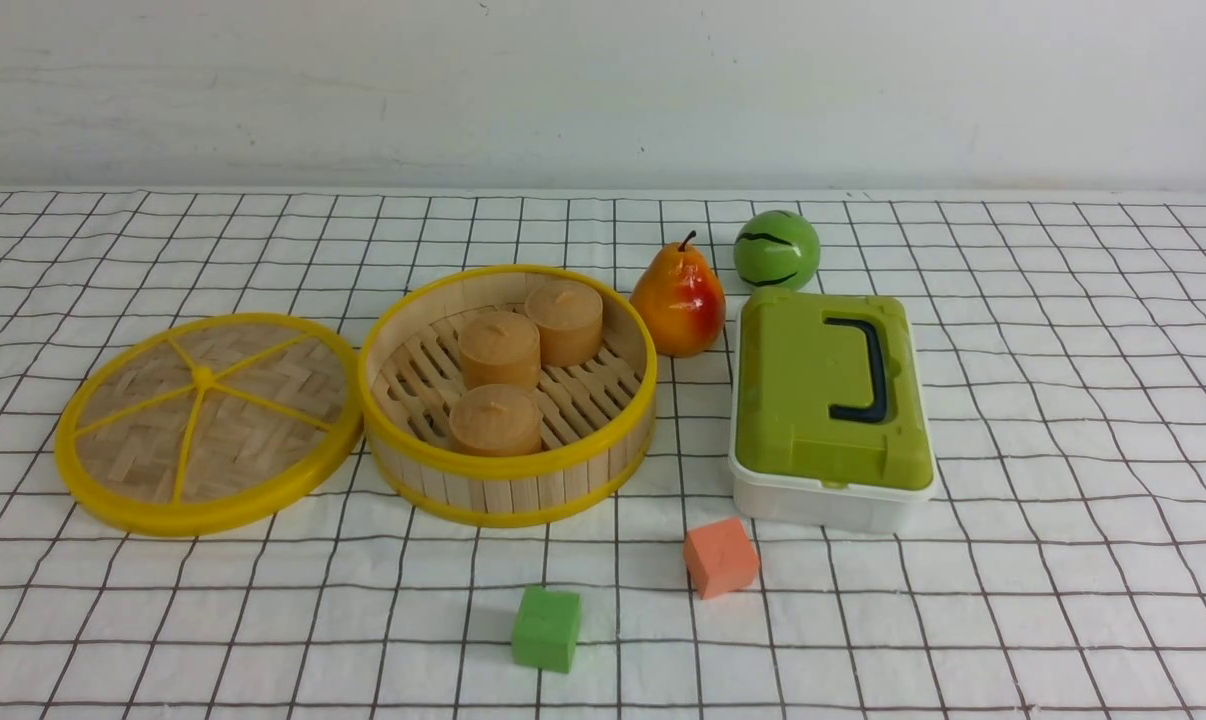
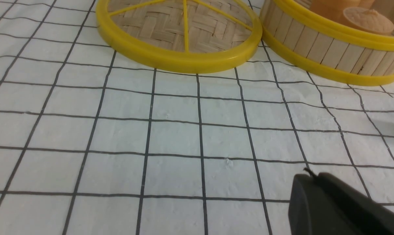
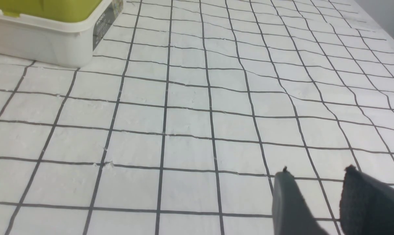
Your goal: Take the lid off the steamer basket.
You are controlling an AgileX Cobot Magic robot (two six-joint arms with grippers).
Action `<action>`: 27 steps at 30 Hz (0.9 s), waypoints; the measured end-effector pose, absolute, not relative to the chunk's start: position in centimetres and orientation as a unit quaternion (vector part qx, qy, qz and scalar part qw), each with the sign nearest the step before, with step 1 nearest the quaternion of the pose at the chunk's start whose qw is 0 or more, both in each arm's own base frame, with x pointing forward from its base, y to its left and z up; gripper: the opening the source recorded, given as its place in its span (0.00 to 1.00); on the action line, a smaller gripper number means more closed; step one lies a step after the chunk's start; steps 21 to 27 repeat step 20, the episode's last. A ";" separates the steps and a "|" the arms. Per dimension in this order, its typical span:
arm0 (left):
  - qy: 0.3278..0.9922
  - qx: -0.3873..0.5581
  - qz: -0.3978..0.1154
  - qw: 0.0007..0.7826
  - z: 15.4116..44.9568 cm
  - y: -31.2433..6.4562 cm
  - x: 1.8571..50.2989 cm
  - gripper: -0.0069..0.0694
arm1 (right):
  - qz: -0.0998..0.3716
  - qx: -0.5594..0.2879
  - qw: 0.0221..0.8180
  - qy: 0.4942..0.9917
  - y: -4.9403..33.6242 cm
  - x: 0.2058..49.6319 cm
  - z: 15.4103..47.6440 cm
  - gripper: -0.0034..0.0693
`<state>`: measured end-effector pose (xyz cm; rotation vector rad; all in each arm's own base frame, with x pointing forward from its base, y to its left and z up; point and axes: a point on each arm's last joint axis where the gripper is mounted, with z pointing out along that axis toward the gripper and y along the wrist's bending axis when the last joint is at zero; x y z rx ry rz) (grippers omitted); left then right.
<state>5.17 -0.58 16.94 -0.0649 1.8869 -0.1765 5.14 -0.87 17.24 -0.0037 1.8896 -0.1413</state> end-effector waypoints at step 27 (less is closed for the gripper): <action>0.808 -0.028 -0.076 0.583 16.9 -0.6 5.2 0.11 | -0.061 -0.002 0.584 0.810 -0.9 5.1 17.2 0.38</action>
